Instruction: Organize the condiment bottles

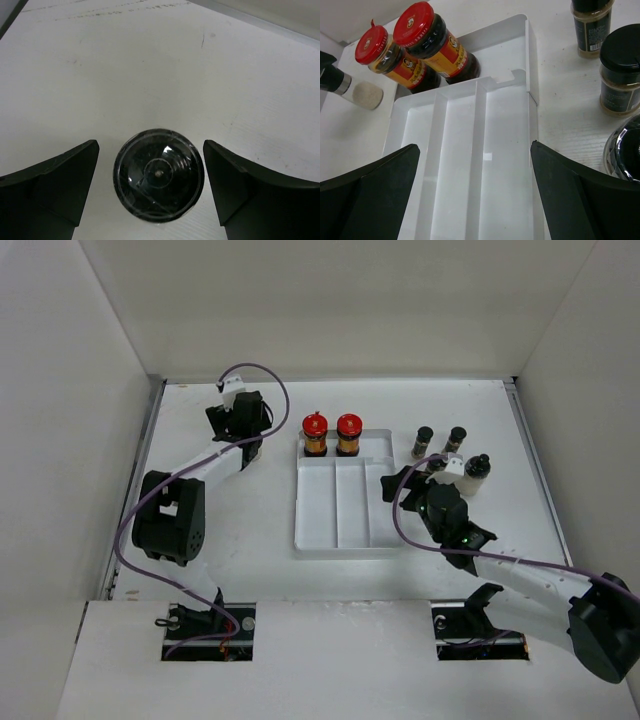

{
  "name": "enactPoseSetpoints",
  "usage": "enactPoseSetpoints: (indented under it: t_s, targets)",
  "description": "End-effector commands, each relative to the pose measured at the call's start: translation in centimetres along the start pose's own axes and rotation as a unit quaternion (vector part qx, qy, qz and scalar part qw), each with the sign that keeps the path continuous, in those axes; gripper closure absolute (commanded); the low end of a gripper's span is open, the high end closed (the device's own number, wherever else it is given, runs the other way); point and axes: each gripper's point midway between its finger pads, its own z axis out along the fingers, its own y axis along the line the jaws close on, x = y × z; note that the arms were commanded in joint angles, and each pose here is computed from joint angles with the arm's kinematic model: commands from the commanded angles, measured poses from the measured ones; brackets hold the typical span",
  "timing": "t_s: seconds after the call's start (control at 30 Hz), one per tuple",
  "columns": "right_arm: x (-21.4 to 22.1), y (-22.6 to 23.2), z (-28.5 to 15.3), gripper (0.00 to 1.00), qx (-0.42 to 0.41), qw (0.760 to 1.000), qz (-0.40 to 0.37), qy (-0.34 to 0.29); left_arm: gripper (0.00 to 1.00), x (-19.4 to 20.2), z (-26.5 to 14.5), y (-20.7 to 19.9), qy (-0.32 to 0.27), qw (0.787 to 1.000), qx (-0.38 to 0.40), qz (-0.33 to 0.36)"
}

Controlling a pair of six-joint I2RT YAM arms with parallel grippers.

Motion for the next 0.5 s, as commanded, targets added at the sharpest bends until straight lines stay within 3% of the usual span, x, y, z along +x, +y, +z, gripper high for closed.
enactPoseSetpoints:
  t_s: [0.0,0.1,0.3,0.47]
  targets:
    - [-2.4,2.6,0.2,0.00,-0.036,0.999,0.013,-0.031,0.16,-2.3,0.7,-1.3,-0.023,1.000,0.016,-0.006]
    - [-2.6,2.7,0.2,0.00,-0.037,0.999,0.014,-0.034,0.23,-1.6,0.8,-1.5,-0.017,1.000,0.015,-0.003]
    - [-2.5,2.6,0.2,0.00,-0.035,0.999,0.014,-0.032,0.55,-1.6,-0.3,-0.8,-0.022,1.000,0.012,-0.012]
    - [-2.3,2.6,0.3,0.00,-0.035,0.999,0.012,-0.029,0.58,-5.5,-4.8,-1.4,-0.069,0.996,0.039,-0.035]
